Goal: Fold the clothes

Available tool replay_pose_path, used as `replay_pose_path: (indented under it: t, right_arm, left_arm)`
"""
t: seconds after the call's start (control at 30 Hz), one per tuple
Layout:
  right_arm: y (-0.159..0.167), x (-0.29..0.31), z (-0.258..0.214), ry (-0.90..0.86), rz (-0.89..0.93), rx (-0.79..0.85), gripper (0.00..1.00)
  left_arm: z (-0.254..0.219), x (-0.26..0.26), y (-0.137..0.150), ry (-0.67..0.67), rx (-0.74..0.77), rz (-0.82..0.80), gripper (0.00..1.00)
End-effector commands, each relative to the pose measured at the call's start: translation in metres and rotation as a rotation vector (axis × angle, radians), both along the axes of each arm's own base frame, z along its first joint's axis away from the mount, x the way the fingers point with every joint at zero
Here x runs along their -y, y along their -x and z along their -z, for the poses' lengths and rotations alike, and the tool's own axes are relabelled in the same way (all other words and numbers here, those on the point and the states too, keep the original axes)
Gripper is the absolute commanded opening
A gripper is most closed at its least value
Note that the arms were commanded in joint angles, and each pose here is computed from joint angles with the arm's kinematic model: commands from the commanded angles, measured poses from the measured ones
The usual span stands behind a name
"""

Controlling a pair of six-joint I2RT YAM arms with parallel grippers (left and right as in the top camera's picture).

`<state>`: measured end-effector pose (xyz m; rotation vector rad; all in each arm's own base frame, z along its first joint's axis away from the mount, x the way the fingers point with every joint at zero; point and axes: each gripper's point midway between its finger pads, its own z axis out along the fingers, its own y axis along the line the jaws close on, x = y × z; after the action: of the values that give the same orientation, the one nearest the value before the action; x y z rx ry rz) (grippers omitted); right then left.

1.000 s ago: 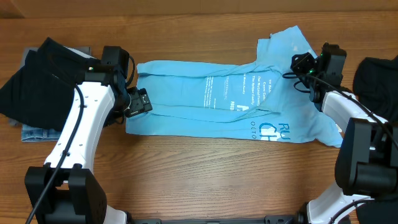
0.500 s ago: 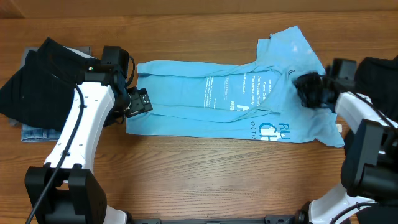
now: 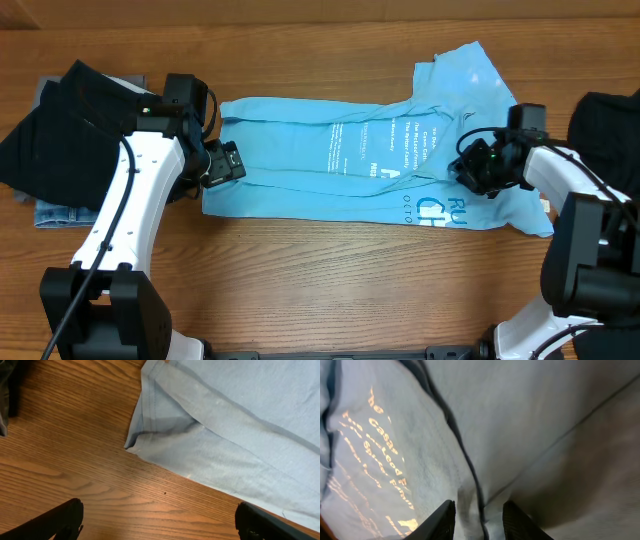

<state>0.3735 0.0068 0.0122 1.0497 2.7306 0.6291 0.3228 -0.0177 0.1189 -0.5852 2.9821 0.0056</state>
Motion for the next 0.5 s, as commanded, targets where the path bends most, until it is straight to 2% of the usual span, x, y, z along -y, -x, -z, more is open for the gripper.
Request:
replay_pose_path:
  t: [0.0, 0.2, 0.37, 0.47]
  right_arm:
    - [0.002, -0.002, -0.004, 0.064, 0.0, 0.008, 0.36]
    - [0.001, -0.009, -0.003, 0.051, 0.021, 0.0, 0.35]
    - [-0.004, -0.011, -0.006, 0.036, 0.035, 0.018, 0.15]
    - [-0.011, -0.019, -0.011, -0.022, 0.035, 0.048, 0.13]
  left_arm:
    - [0.008, 0.0, 0.007, -0.007, -0.034, 0.018, 1.0]
    - [0.009, -0.001, 0.009, -0.007, -0.041, 0.018, 1.0]
    - [0.009, -0.001, 0.009, -0.007, -0.041, 0.018, 1.0]
    - [0.009, -0.001, 0.009, -0.007, -0.041, 0.018, 1.0]
